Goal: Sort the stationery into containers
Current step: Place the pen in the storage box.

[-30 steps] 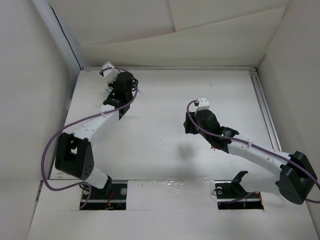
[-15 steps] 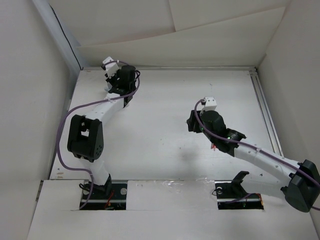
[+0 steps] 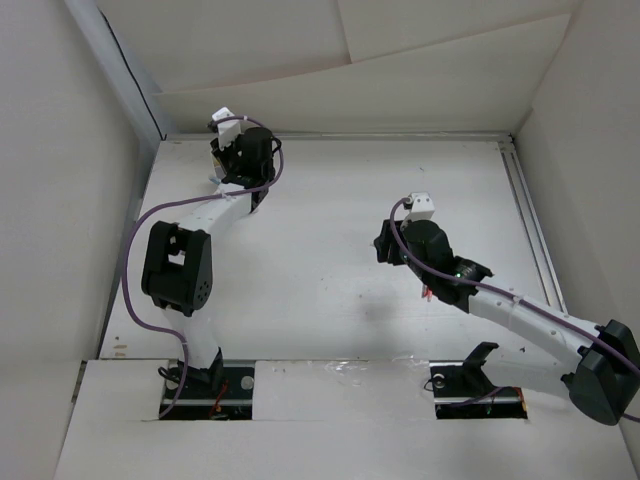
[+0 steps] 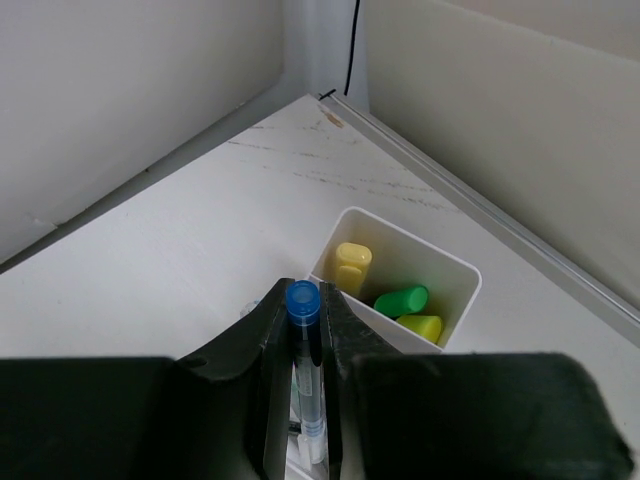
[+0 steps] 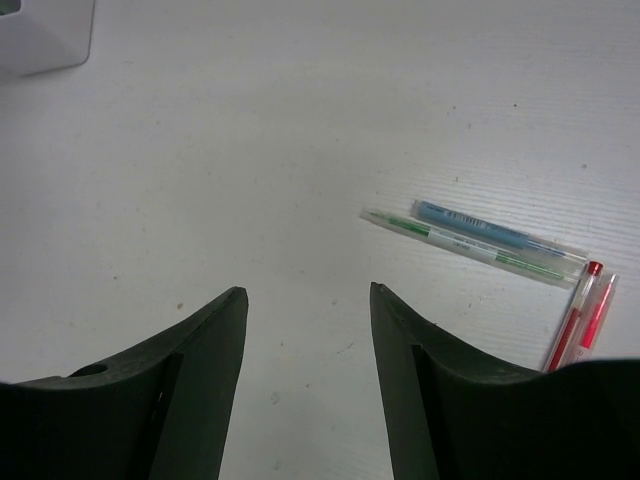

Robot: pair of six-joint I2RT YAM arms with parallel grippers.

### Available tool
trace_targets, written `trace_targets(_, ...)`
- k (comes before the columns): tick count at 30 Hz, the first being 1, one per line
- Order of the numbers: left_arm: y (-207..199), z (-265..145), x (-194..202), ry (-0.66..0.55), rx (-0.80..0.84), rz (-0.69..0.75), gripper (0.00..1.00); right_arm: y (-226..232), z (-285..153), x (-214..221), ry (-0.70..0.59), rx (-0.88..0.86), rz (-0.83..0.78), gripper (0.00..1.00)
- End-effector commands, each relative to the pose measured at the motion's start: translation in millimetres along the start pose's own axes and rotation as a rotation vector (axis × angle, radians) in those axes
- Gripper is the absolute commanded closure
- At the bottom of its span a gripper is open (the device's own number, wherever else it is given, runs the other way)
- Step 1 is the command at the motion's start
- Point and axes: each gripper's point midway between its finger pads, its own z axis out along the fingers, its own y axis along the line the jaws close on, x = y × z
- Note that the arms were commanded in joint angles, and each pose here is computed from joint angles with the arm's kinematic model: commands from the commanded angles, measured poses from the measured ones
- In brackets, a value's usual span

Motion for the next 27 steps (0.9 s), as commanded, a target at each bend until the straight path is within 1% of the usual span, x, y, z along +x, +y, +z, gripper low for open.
trace_targets(1,-1.0,3.9,-15.8,-0.046,-0.024,-0.039,1.00,7.8,-1.5,-14.9,-0.059,-0.039,0.035,0.42)
trace_targets(11,-1.5,7.4,4.0,-0.034,-0.028,-0.031,1.00,5.7,-5.9,-18.9,-0.073,-0.046,0.044,0.42)
trace_targets(14,-4.6,6.2,17.4,-0.021,-0.024,-0.015,1.00,5.5,-7.3,-19.7,-0.082,-0.050,0.048,0.42)
trace_targets(17,-0.2,7.4,22.2,-0.022,-0.054,-0.018,0.99,5.5,-7.3,-19.7,-0.082,-0.050,0.048,0.42)
trace_targets(20,-2.7,3.9,24.6,-0.017,-0.047,-0.017,0.90,5.5,-7.3,-19.7,-0.082,-0.050,0.048,0.39)
trace_targets(21,-2.7,3.9,24.6,-0.017,-0.047,-0.017,0.84,5.5,-7.3,-19.7,-0.082,-0.050,0.048,0.38)
trace_targets(22,-2.7,3.9,24.6,-0.017,-0.047,-0.017,0.81,5.5,-7.3,-19.7,-0.082,-0.050,0.048,0.38)
trace_targets(23,-3.1,3.9,24.6,-0.017,-0.047,-0.028,0.77,5.5,-7.3,-19.7,-0.082,-0.050,0.048,0.34)
trace_targets(24,-2.7,2.8,19.8,-0.021,-0.045,-0.037,0.73,3.8,-7.1,-20.4,-0.087,-0.041,0.049,0.33)
trace_targets(25,-5.2,2.6,20.7,-0.015,-0.031,-0.037,0.68,3.7,-7.1,-20.4,-0.087,-0.040,0.049,0.33)
trace_targets(27,-6.6,-3.4,11.7,-0.017,-0.021,-0.042,0.66,0.4,-4.1,-18.6,-0.080,-0.028,0.048,0.31)
